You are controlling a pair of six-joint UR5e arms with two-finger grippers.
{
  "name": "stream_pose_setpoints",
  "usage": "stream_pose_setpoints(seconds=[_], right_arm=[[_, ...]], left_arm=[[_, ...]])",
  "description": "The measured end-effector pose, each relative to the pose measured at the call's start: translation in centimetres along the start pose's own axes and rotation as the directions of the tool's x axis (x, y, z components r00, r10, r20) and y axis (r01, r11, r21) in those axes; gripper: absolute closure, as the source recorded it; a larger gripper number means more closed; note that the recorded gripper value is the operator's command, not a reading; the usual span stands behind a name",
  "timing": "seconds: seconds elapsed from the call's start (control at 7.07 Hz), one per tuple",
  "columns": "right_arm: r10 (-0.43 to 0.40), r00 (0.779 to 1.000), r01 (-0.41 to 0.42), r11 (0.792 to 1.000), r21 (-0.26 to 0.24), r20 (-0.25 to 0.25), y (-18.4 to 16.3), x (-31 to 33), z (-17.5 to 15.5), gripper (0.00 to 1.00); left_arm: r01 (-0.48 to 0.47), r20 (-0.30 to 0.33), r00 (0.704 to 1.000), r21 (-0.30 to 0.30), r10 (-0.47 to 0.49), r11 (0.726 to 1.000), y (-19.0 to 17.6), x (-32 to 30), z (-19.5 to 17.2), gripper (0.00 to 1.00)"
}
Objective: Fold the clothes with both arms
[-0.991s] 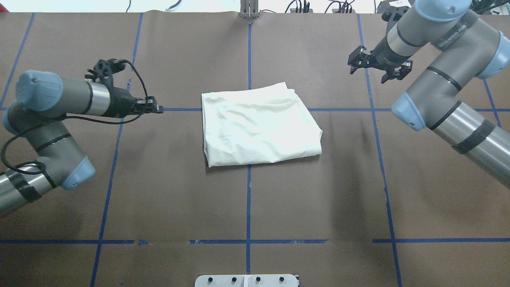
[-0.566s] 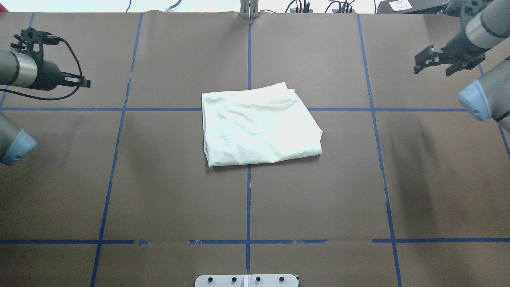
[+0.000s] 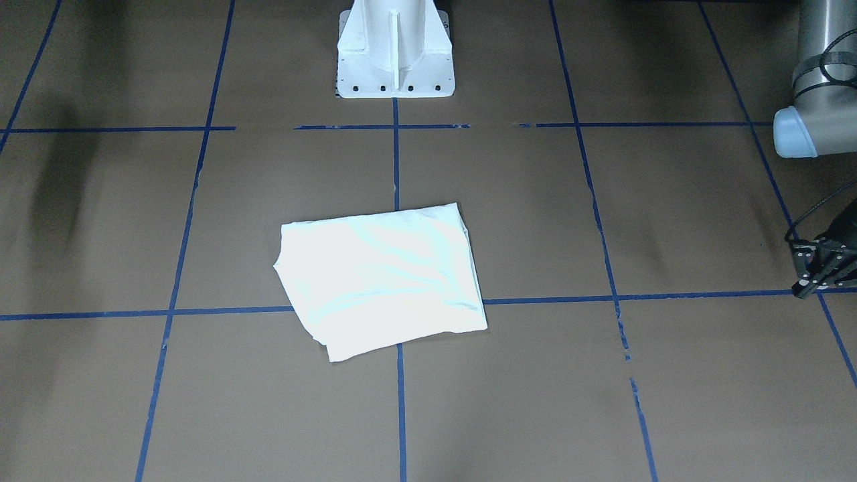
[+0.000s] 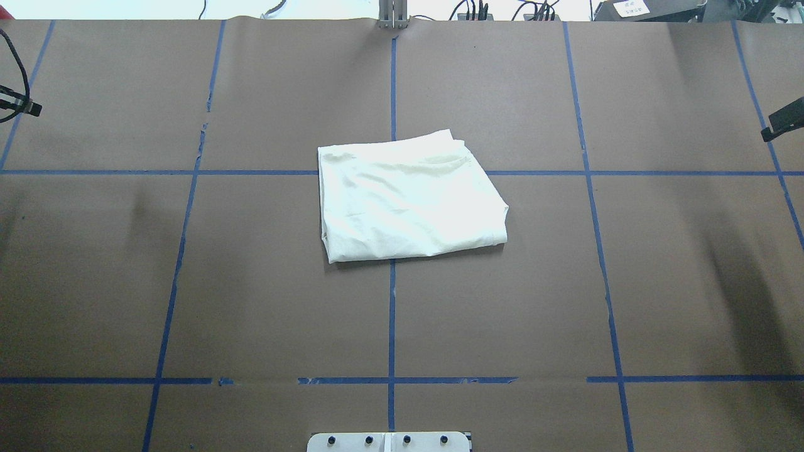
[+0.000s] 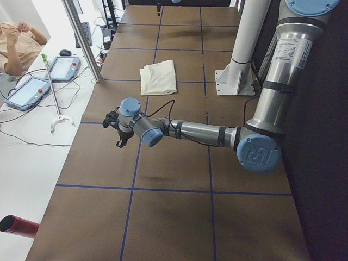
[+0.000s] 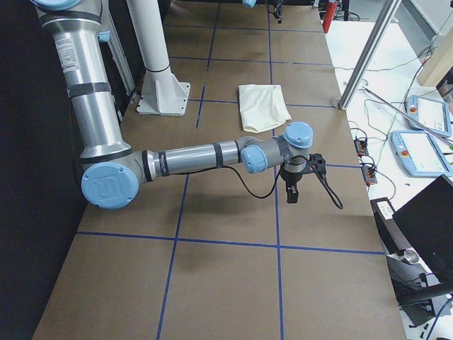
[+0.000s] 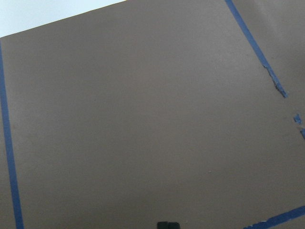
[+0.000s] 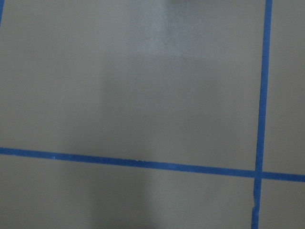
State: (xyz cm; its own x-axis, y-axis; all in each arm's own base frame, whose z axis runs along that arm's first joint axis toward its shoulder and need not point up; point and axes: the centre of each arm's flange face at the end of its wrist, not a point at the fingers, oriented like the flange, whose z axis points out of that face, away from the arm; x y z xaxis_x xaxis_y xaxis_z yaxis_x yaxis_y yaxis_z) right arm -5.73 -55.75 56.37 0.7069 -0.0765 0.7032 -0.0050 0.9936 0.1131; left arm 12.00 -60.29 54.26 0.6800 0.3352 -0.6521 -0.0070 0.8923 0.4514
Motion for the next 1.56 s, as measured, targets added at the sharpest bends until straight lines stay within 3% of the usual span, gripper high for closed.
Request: stream_pose_setpoints(seconds=[0.28, 0.42, 0.57, 0.71, 1.27, 1.56], right_arm=[[0.007, 1.000, -0.007, 1.000, -0.011, 0.008, 1.1, 0.6, -0.2, 0.00], [0.013, 1.000, -0.013, 1.000, -0.001, -0.002, 1.2, 1.7, -1.0, 0.00], [0.005, 1.000, -0.005, 1.000, -0.007, -0.011, 1.8, 2.9, -0.8, 0.00], [-0.012, 1.000, 0.012, 1.000, -0.018, -0.016, 2.7, 4.0, -0.5, 0.00], [0.004, 1.000, -0.005, 0.998, -0.056, -0.030, 4.7, 5.9, -0.2, 0.00], [0.021, 0.999, -0.022, 0.998, -0.060, -0.028, 4.3, 6.0, -0.7, 0.00]], left_arm=[[0.020, -0.083, 0.996, -0.036, -0.023, 0.999, 4.0, -0.5, -1.9, 1.00], [0.050, -0.100, 0.993, -0.070, -0.057, 0.996, 5.7, -1.1, -2.0, 0.64], [0.077, -0.092, 0.992, -0.096, -0.086, 0.992, 6.4, -1.9, -1.9, 0.44], [0.093, -0.086, 0.991, -0.108, -0.103, 0.990, 6.6, -2.5, -1.8, 0.00], [0.167, -0.051, 0.983, -0.162, -0.177, 0.973, 8.5, -6.3, -0.2, 0.00], [0.215, -0.011, 0.975, -0.193, -0.221, 0.957, 8.2, -9.4, -1.9, 0.00]])
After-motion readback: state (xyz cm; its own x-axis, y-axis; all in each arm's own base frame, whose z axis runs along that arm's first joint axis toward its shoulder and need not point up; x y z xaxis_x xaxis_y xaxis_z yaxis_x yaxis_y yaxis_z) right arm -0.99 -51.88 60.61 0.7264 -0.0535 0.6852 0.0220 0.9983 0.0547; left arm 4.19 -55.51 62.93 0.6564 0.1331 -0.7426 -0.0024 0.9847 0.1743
